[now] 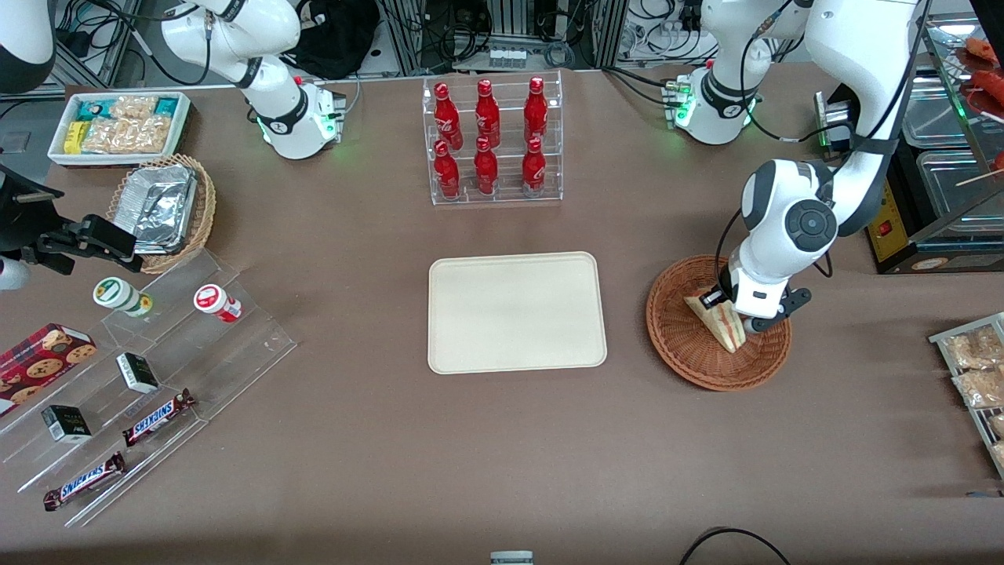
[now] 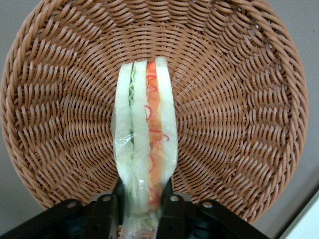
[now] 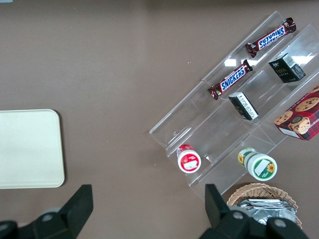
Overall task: Place sandwich from basket to tray
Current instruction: 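Lower the open left gripper and close it on the sandwich, then lift the sandwich and carry it over the cream tray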
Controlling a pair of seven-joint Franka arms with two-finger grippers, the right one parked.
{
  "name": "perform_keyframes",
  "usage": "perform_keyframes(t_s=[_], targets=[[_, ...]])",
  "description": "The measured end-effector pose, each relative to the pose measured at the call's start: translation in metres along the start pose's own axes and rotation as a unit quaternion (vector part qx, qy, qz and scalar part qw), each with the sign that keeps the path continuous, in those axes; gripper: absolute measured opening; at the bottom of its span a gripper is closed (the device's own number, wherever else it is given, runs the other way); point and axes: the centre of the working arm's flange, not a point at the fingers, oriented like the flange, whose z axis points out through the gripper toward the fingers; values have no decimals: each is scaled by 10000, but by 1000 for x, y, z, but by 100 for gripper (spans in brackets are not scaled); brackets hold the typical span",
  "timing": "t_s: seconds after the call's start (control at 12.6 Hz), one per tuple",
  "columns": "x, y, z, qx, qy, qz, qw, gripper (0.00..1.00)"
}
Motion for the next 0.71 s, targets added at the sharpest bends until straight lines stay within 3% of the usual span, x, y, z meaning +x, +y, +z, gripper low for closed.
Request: perform_keyframes(t_s=[0.32,0.56,0.71], targets=[[6,7,-19,-46,62,6,10000,14],[10,26,-66,375,-395,170,9984,14],[4,49,-104,549,-558,492,9957,14]])
